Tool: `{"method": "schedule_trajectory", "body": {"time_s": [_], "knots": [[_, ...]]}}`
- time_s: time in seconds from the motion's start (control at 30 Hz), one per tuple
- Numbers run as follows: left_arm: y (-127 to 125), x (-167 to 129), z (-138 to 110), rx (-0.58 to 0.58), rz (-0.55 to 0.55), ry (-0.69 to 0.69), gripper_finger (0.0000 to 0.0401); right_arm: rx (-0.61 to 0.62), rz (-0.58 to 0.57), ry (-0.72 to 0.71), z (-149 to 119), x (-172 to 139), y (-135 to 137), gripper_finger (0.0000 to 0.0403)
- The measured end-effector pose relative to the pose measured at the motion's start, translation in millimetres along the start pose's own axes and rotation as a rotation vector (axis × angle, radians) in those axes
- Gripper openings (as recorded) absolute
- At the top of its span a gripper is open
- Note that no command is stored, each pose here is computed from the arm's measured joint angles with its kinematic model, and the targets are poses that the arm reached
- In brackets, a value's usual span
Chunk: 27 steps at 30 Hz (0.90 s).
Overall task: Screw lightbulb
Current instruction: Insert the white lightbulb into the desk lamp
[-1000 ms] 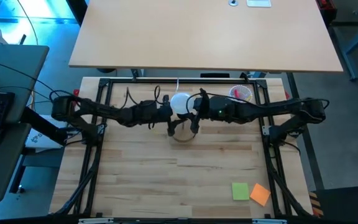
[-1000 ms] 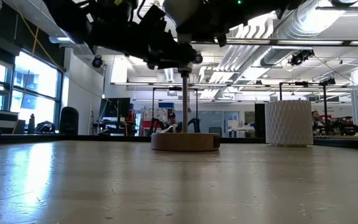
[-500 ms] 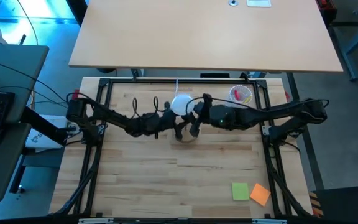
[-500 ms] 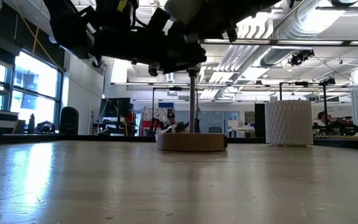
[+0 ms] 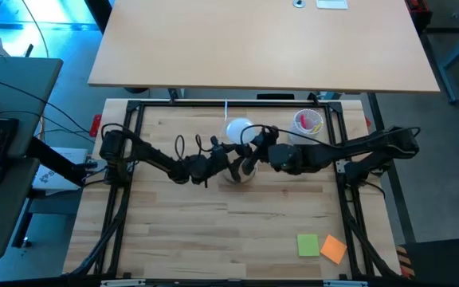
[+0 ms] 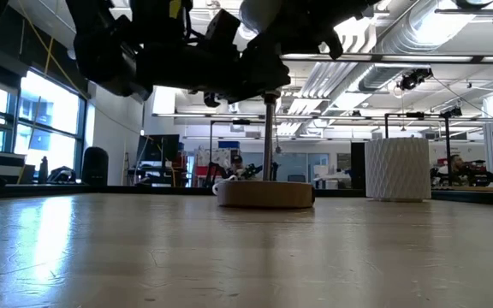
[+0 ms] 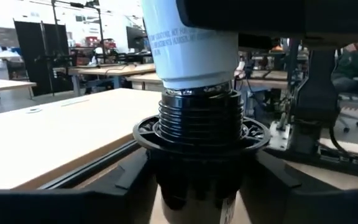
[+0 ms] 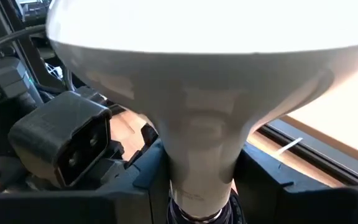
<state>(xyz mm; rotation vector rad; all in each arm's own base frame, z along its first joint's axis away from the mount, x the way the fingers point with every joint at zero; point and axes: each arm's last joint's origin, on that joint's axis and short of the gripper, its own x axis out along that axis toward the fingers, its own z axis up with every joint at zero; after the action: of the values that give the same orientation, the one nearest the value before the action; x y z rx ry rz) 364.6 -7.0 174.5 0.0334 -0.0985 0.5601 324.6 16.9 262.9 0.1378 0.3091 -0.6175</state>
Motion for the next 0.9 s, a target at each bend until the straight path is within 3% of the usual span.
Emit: {"method": "schedule_trajectory", "body": {"time_s": [0.13, 0.27, 0.37, 0.53, 0.73, 0.9], "knots": [[4.0, -10.1, 11.7, 0.043, -0.002, 0.008, 0.0256, -0.012, -0.015, 0.000, -1.3, -1.6, 1.1, 0.0134], [14.4, -20.0, 23.1, 0.105, -0.045, 0.058, 0.0284, -0.048, 0.002, 0.007, -1.4, -1.6, 1.6, 0.0134], [31.8, -16.5, 30.0, 0.118, -0.192, 0.091, 0.0288, -0.078, 0.009, 0.011, -1.6, -1.8, 1.6, 0.0134], [63.5, 0.6, 29.6, 0.041, -0.397, 0.107, 0.0290, -0.100, 0.012, 0.011, -1.5, -1.6, 1.5, 0.0134], [78.0, 11.4, 28.2, 0.012, -0.668, 0.003, 0.0286, -0.109, 0.006, 0.010, -4.1, -1.5, 1.0, 0.0134], [78.6, 12.8, 25.2, -0.010, -0.693, -0.006, 0.0250, -0.083, 0.005, 0.006, -9.0, -1.5, -0.8, 0.0134]]}}
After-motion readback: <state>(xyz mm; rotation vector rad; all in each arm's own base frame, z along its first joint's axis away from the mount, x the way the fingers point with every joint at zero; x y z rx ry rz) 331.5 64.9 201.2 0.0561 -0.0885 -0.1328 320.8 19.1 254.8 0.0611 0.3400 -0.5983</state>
